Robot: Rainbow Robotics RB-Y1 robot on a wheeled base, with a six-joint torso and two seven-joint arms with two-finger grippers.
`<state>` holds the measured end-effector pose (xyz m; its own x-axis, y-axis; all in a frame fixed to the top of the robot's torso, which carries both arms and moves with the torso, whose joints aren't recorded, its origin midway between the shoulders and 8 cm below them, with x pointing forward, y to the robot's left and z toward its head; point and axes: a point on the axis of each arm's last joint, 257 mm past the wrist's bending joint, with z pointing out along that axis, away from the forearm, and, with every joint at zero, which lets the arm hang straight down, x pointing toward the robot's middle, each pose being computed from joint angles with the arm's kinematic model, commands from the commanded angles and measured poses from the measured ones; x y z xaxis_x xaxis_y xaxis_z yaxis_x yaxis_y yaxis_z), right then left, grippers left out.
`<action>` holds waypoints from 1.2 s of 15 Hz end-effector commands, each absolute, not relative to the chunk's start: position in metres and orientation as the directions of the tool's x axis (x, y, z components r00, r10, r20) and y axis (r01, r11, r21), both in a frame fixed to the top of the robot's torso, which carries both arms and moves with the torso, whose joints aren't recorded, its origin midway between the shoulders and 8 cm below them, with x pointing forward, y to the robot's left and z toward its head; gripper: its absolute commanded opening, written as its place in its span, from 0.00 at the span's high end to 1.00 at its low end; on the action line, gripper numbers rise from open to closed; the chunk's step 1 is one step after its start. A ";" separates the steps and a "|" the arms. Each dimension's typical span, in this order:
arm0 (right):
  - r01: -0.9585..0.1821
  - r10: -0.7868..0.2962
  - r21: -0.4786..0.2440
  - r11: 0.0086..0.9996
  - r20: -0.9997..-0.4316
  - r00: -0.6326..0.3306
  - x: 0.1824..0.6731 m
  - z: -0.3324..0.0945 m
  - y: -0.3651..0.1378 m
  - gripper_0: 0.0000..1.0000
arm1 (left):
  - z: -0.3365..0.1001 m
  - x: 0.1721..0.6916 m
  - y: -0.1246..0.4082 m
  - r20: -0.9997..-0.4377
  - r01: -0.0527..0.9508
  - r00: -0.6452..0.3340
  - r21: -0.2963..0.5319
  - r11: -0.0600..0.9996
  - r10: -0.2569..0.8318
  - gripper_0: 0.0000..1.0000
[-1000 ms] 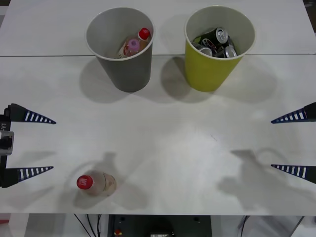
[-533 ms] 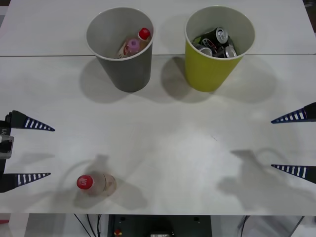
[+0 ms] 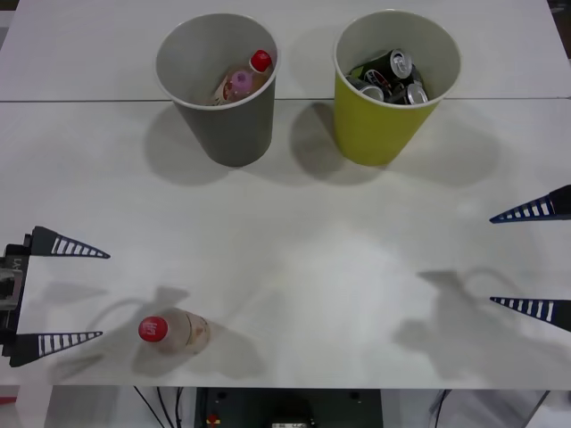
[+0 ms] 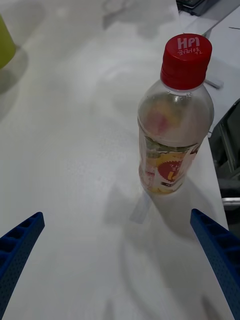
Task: Put the can into the green bin and the plastic bottle into the gray bin
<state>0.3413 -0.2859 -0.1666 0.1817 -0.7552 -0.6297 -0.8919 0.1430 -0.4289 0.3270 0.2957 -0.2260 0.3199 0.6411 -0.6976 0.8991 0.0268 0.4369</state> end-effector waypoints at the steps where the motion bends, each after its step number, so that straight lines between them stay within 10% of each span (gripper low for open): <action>1: -0.892 -0.755 -0.429 0.143 -0.630 0.182 0.341 -0.167 -0.286 0.00 | -0.239 0.321 0.293 -0.739 0.902 0.324 0.429 0.042 0.591 0.00; 18: -0.892 -0.755 -0.429 0.143 -0.630 0.182 0.341 -0.167 -0.286 0.00 | -0.285 0.294 0.230 -0.929 0.942 0.256 0.302 0.148 0.265 0.00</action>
